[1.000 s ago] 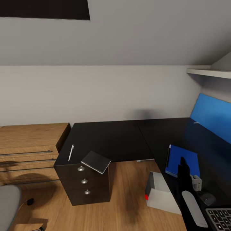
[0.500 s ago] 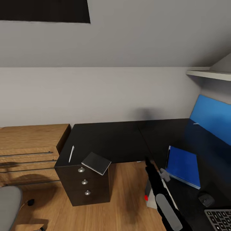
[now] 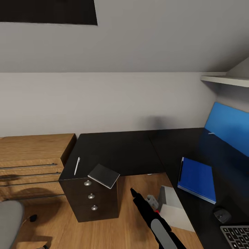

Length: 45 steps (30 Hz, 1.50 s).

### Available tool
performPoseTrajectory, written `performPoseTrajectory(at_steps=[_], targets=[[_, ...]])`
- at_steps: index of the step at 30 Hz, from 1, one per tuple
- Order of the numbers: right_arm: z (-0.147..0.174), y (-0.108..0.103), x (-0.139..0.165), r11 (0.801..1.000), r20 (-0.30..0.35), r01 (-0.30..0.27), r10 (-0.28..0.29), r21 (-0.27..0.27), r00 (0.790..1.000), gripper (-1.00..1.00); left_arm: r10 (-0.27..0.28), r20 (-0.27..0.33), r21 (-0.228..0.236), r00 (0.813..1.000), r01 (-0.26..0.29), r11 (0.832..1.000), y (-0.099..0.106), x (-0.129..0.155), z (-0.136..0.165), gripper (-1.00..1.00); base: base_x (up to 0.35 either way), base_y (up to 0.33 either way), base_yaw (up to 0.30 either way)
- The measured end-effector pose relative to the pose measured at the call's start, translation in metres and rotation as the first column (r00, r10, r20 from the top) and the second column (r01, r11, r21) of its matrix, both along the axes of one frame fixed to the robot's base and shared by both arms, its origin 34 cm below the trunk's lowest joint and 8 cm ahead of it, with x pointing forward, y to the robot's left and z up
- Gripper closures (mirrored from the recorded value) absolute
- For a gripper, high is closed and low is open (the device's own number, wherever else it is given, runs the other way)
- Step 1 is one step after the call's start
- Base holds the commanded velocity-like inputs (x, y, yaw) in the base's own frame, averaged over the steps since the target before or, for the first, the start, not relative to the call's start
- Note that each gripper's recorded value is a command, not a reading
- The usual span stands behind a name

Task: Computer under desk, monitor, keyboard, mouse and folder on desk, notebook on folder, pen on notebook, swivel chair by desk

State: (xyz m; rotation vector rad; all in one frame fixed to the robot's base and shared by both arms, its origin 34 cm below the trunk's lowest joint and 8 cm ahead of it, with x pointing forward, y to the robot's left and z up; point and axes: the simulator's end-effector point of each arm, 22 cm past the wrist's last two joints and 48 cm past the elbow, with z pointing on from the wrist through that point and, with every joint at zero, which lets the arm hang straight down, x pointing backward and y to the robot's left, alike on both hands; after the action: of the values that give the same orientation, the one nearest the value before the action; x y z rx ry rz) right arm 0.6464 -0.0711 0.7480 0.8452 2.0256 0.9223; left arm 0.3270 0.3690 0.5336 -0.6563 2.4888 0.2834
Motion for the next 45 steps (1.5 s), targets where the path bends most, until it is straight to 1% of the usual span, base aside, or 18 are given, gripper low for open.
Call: performPoseTrajectory(at_steps=[1,2,3,5,6,8,9,11,12,13,14,15,18,27,28,34,39,45], targets=[[-0.006,0.006,-0.006,0.999,-0.033,-0.032,0.032,0.003,0.999,-1.0,-0.001,0.005,0.0,1.0,0.001,1.0,0.0,0.002,0.001,-1.0,0.0,0.0,0.0],[-0.014,0.014,-0.015,0.997,-0.081,-0.079,0.08,0.009,0.994,-1.0,-0.003,0.034,0.003,0.999,0.003,1.0,0.001,0.013,0.006,-1.0,0.0,0.0,0.0],[-0.017,0.017,-0.02,0.995,-0.103,-0.104,0.105,0.011,0.989,-1.0,-0.006,0.068,0.002,0.998,0.006,1.0,0.0,0.028,0.012,-1.0,0.0,0.0,0.0],[-0.023,0.013,-0.024,0.992,-0.125,-0.129,0.129,0.007,0.984,-1.0,-0.016,0.145,-0.007,0.989,0.017,1.0,-0.005,0.063,0.029,-1.0,0.0,0.0,0.0],[-0.023,0.012,-0.025,0.991,-0.126,-0.136,0.136,0.007,0.983,-1.0,-0.022,0.169,-0.02,0.985,0.025,0.999,-0.008,0.08,0.037,-1.0,0.0,0.0,0.0],[-0.021,0.013,-0.024,0.989,-0.114,-0.148,0.149,0.016,0.982,-1.0,-0.035,0.168,-0.054,0.985,0.045,0.998,-0.014,0.101,0.047,-1.0,0.0,0.0,0.0],[-0.014,0.017,-0.023,0.986,-0.085,-0.161,0.164,0.036,0.983,-1.0,-0.053,0.129,-0.099,0.99,0.066,0.993,-0.016,0.116,0.055,-1.0,0.0,0.0,0.0],[-0.001,0.025,-0.019,0.979,-0.021,-0.188,0.19,0.076,0.981,-1.0,-0.057,0.097,-0.178,0.994,0.074,0.981,-0.013,0.144,0.081,-1.0,0.0,0.0,0.0],[0.003,0.027,-0.019,0.977,-0.005,-0.196,0.197,0.086,0.98,-1.0,-0.053,0.096,-0.199,0.994,0.071,0.977,-0.013,0.151,0.09,-1.0,0.0,0.0,0.0],[0.013,0.031,-0.018,0.97,0.041,-0.216,0.213,0.115,0.976,-1.0,-0.036,0.092,-0.248,0.995,0.058,0.967,-0.008,0.163,0.11,-1.0,0.0,0.0,0.0],[0.015,0.032,-0.017,0.967,0.055,-0.224,0.219,0.122,0.974,-1.0,-0.031,0.096,-0.262,0.995,0.055,0.964,-0.007,0.167,0.117,-1.0,0.0,0.0,0.0],[0.022,0.028,-0.016,0.96,0.094,-0.244,0.232,0.136,0.968,-1.0,-0.005,0.094,-0.313,0.996,0.034,0.949,-0.003,0.172,0.13,-1.0,0.0,0.0,0.0],[0.026,0.024,-0.016,0.957,0.116,-0.253,0.238,0.139,0.964,-1.0,0.017,0.035,-0.339,0.999,-0.004,0.941,-0.001,0.155,0.114,-1.0,0.0,0.0,0.0],[0.04,0.026,-0.015,0.944,0.18,-0.283,0.252,0.17,0.951,-1.0,0.028,-0.019,-0.347,0.999,-0.033,0.937,-0.001,0.136,0.096,-1.0,0.0,0.0,0.0],[0.042,0.027,-0.016,0.942,0.187,-0.286,0.253,0.174,0.949,-1.0,0.03,-0.037,-0.345,0.999,-0.041,0.938,0.0,0.13,0.091,-1.0,0.0,0.0,0.0],[0.043,0.028,-0.015,0.943,0.192,-0.284,0.251,0.175,0.949,-1.0,0.031,-0.042,-0.345,0.999,-0.044,0.938,-0.001,0.128,0.089,-1.0,0.0,0.0,0.0],[0.038,0.026,-0.015,0.948,0.178,-0.276,0.248,0.158,0.952,-1.0,0.037,-0.039,-0.338,0.999,-0.048,0.94,0.001,0.127,0.086,-1.0,0.0,0.0,0.068],[0.023,0.024,-0.022,0.951,0.143,-0.269,0.247,0.156,0.958,-1.0,0.037,-0.037,-0.34,0.999,-0.047,0.939,0.0,0.127,0.087,-1.0,0.0,0.0,0.239]])
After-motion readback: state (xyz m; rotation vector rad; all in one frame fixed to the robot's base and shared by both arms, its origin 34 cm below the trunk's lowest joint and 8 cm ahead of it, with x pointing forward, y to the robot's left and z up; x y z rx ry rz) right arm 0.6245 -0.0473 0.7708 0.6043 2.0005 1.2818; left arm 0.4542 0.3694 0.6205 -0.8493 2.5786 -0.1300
